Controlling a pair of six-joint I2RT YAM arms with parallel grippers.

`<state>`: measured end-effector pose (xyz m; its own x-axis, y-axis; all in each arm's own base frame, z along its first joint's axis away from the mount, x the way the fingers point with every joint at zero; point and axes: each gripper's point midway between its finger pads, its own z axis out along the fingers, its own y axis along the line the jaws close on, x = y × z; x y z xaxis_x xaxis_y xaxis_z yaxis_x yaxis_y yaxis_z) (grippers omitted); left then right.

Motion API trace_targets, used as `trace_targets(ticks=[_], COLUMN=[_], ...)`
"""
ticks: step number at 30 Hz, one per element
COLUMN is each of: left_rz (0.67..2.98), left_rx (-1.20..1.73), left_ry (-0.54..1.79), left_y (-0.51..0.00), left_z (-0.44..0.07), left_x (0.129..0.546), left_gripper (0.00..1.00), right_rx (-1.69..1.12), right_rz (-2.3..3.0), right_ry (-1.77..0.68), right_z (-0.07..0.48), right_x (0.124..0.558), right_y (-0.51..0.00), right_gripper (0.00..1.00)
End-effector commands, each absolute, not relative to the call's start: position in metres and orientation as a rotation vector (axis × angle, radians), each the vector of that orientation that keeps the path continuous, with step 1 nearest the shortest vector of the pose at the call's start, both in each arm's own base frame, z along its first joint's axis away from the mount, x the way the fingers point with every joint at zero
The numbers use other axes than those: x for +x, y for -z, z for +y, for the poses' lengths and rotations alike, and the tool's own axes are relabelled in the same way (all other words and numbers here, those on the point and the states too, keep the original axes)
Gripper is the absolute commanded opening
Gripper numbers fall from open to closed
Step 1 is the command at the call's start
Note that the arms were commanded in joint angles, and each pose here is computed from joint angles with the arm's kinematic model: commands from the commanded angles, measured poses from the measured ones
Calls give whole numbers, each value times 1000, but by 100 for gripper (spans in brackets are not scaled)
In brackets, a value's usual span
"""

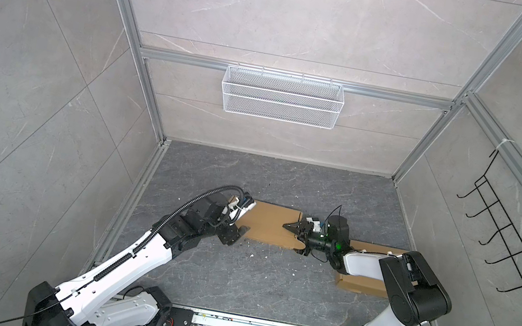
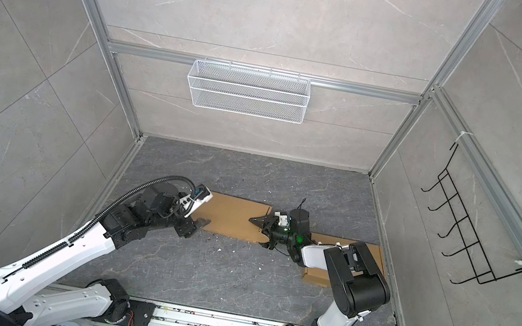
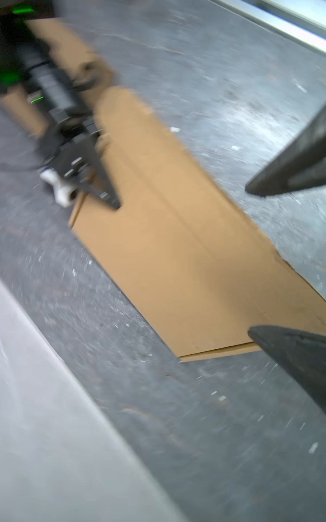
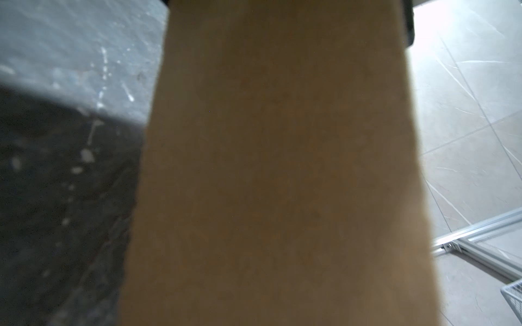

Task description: Fold the paper box

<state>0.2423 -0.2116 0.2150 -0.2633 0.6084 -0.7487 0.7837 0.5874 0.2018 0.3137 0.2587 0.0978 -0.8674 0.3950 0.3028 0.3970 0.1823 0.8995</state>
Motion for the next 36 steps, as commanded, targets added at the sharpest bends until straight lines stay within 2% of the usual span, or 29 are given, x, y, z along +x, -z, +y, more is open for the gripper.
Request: trace_targets(ticks=[1,4,6,17,22,36], left_rz=[1814,1746,1703,1572,1542,1517], left_rx=[1399,1536,1615,1783,1822,1915], left_ry=[98,32,-14,-201,-227,-197], left_y=[-211,-202,-197,-187,-188,-190], left_z=[-212,-219,-223,-239,-239,-244], left_x=[228,226,229,262,262,256], left_gripper=[86,91,99,100,99,97], right_rx=[-891,-938,-957,-1028,-1028,-1149], right_rz=[-2304,-2257,-2230,-2075,-2035,-1878], right_ry=[1801,1771,1743,1684,1691,1625], right_z=[261,260,260,260,263,278], right_x=[310,305,301,282,277,248], right_y=[-108,-109,-109,-124,-135,-122], right_gripper=[55,55,54,51,49,44])
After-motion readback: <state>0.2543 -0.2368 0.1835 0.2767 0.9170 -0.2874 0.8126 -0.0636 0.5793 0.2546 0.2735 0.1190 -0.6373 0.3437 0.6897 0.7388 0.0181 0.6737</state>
